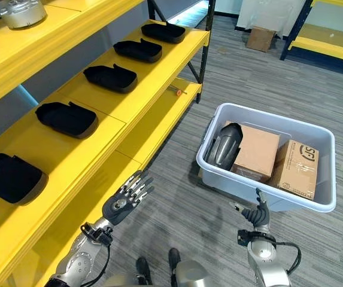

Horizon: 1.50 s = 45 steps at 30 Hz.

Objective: Move parts from the plastic box to the shelf.

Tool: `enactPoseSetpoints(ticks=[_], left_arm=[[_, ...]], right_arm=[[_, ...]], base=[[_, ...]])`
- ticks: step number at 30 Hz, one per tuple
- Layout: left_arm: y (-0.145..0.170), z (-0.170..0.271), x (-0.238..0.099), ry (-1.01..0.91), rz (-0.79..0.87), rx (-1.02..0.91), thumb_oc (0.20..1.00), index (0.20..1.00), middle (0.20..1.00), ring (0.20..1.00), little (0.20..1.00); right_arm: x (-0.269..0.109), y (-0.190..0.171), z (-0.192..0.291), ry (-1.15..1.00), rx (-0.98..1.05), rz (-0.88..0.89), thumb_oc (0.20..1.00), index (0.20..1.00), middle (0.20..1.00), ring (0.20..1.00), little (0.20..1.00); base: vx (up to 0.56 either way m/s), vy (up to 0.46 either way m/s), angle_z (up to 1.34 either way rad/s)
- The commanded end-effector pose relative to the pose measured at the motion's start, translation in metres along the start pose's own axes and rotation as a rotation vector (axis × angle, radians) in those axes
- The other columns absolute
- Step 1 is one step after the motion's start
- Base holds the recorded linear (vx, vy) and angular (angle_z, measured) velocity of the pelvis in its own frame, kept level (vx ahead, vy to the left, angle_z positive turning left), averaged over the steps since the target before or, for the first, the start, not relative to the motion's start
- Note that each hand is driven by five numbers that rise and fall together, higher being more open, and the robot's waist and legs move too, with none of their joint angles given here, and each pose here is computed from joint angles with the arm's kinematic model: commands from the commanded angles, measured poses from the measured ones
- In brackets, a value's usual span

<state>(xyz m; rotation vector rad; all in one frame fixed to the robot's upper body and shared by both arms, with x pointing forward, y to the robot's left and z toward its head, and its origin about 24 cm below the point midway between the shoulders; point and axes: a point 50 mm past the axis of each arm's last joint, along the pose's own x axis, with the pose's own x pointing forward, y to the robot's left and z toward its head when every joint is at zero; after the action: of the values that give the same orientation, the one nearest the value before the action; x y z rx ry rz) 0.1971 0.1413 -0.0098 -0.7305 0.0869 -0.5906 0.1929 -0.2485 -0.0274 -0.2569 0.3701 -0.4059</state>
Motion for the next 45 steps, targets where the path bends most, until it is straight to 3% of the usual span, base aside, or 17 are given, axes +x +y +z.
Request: enactPoseSetpoints(ticks=[1,13,22,30,39,45], left_arm=[[-0.004,0.017,0.001,-0.067,-0.042,0.051,1.000,1.000,1.000,1.000,1.000],[0.005,0.022,-0.001,-0.090,0.050,0.121,1.000,1.000,1.000,1.000,1.000],[0.013,0.026,-0.007,-0.029,0.100,0.171,1.000,1.000,1.000,1.000,1.000],[0.009,0.038,-0.011,-0.164,0.176,0.121,1.000,1.000,1.000,1.000,1.000],[0.004,0.027,-0.005,-0.116,0.155,0.085,1.000,1.000,1.000,1.000,1.000],[0.005,0.029,0.006,-0.132,0.134,0.085,1.000,1.000,1.000,1.000,1.000]], right_arm=[[0.008,0.008,0.030,-0.124,0.033,0.047,1.000,1.000,1.000,1.000,1.000],[0.010,0.046,0.055,-0.170,0.037,0.232,1.000,1.000,1.000,1.000,1.000],[0.010,0.061,0.047,-0.140,0.067,0.263,1.000,1.000,1.000,1.000,1.000],[0.021,0.039,0.037,-0.088,-0.078,0.197,1.000,1.000,1.000,1.000,1.000],[0.036,0.008,0.045,-0.139,-0.093,0.044,1.000,1.000,1.000,1.000,1.000],[0.033,0.006,0.047,-0.184,-0.122,0.079,1.000,1.000,1.000,1.000,1.000]], base=[[0.13,0.034,-1.00],[0.13,0.089,-0.48],[0.11,-0.305,-0.63],[0.12,-0.306,-0.20],[0.08,-0.314,0.07],[0.02,-0.220,0.11]])
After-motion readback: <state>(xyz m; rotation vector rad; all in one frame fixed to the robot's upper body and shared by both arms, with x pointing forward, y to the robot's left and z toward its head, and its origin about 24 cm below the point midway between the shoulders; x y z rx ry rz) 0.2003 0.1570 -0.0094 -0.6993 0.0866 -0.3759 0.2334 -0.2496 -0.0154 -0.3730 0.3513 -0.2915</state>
